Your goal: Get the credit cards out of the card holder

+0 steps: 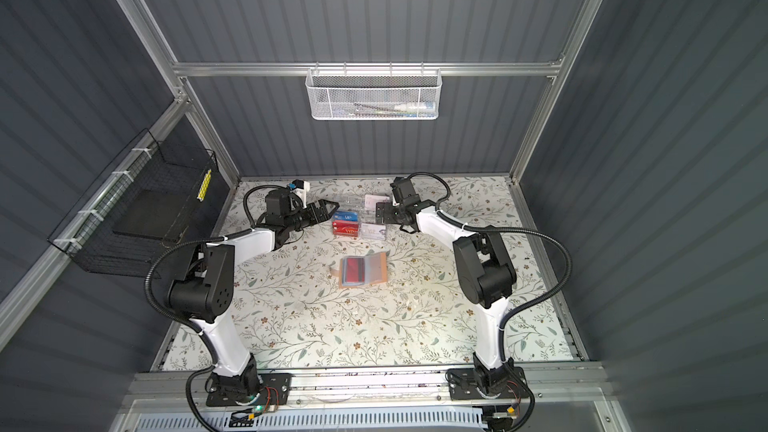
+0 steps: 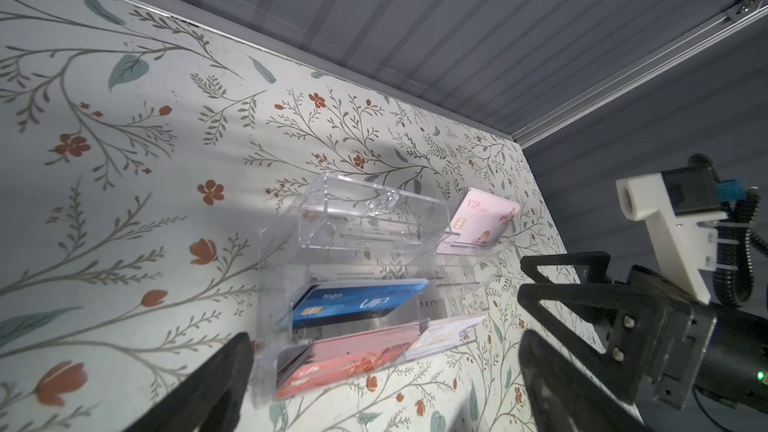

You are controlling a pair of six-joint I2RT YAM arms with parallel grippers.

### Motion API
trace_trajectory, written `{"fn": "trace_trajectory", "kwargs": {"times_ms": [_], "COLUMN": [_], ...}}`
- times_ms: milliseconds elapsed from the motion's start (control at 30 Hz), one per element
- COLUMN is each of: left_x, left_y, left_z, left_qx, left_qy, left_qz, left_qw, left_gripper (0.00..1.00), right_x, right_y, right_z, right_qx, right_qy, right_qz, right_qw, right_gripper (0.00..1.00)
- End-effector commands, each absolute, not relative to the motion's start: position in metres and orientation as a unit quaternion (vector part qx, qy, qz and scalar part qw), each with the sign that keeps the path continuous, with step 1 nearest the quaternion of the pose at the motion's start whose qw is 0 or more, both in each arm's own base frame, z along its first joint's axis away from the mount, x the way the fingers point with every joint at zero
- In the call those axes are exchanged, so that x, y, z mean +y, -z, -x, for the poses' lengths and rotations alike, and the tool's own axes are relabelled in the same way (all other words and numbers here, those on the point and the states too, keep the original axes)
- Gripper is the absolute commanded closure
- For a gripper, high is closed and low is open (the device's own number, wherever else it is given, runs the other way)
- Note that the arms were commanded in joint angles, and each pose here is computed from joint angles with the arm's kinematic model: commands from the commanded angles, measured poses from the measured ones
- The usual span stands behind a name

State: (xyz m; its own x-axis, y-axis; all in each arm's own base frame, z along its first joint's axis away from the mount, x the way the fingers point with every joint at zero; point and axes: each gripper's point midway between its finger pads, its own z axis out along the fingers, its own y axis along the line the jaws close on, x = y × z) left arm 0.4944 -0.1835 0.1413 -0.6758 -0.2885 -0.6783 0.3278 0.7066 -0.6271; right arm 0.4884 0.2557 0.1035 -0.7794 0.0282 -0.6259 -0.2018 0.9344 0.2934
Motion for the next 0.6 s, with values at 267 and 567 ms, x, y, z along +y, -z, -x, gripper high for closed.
{"fn": "trace_trajectory", "kwargs": {"times_ms": [267,567], "left_x": [-0.197,-0.199], "left_y": [-0.148,-0.137], "left_z": [-0.528,-0.538], "left_qx": [0.806,0.807], "left_qy": [0.403,0.405], "left_qz": [-0.060,-0.056], "left_qw": [0.429,0.427], "left_gripper": [0.00,0.00], "right_x": [0.275,0.284], "right_y": [-0.114,-0.114], "right_z": [-0.506,-0.512], "right_qx": [0.913,0.909], "right_qy": [-0.211,-0.218], "right_qz": [0.069,0.091], "right_qw": [0.342,0.344], "right_gripper": [0.01,0.01]}}
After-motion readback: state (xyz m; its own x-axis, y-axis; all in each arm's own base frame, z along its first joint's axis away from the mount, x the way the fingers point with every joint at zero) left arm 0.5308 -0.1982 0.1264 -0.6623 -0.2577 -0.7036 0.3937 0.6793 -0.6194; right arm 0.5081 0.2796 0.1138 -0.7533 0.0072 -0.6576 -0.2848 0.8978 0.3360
